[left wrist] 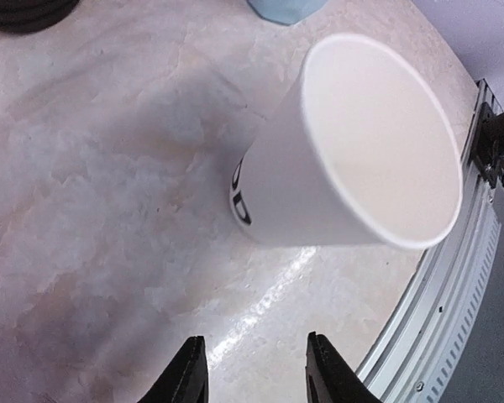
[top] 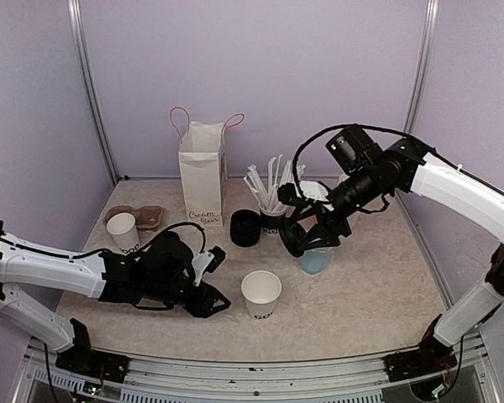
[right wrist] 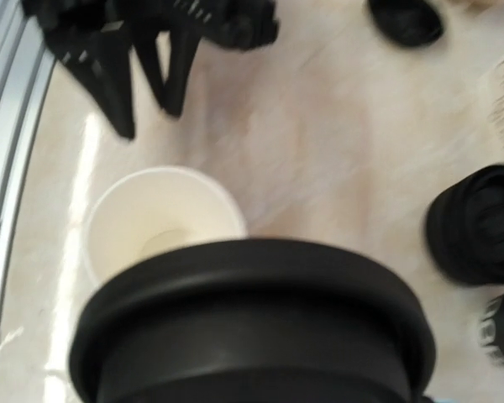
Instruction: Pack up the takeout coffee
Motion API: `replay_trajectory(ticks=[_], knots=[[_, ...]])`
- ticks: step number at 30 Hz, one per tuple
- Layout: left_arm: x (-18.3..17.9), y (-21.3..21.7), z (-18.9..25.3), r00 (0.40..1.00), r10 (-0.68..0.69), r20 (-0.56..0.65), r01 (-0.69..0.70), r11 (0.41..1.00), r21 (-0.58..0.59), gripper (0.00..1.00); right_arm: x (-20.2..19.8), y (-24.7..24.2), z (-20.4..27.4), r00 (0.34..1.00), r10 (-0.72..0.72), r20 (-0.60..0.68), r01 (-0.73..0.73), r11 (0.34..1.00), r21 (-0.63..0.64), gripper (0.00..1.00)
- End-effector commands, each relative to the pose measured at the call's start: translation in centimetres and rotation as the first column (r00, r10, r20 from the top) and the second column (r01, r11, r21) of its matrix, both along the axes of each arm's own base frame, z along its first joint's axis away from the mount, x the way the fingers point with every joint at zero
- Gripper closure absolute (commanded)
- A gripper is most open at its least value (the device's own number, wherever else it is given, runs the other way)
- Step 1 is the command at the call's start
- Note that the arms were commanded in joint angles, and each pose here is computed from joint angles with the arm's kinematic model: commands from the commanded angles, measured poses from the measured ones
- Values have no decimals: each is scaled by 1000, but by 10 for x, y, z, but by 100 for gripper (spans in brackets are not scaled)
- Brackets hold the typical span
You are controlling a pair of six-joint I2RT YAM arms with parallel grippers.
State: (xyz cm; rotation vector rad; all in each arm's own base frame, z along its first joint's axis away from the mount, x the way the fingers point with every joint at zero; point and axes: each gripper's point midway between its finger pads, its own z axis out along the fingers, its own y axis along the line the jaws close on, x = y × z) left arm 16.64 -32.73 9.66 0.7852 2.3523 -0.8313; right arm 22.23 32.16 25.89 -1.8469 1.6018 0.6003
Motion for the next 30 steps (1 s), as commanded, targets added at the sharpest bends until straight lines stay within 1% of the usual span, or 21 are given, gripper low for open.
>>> replay_trajectory(ticks=[1, 5, 8, 14, 20, 23, 30], knots=[[-12, -1, -12, 1000, -18, 16, 18, 1000, -21, 60, -15, -6, -20, 999, 25, -32, -28, 994, -103, 97], [-25, -11, -21, 997, -71, -1, 71, 996, -54, 60, -17, -5, -29, 999, 22, -35, -26, 990, -136, 96], [-22, -20, -25, 997, -72, 14, 73, 996, -58, 59, -18, -4, -32, 999, 22, -38, -28, 988, -154, 96], [-10, -46, -27, 996, -78, 47, 82, 992, -94, 59, -18, 0, -50, 999, 23, -33, -30, 971, -237, 94], [-1, -75, -21, 990, -112, 81, 123, 982, -144, 60, -21, 2, -60, 998, 32, -49, -44, 962, -270, 92], [1, -88, -23, 986, -141, 84, 152, 977, -149, 60, -21, 3, -63, 998, 32, -50, -45, 957, -287, 90], [2, -99, -23, 981, -166, 98, 181, 970, -165, 60, -23, 7, -72, 997, 44, -64, -62, 945, -321, 86]])
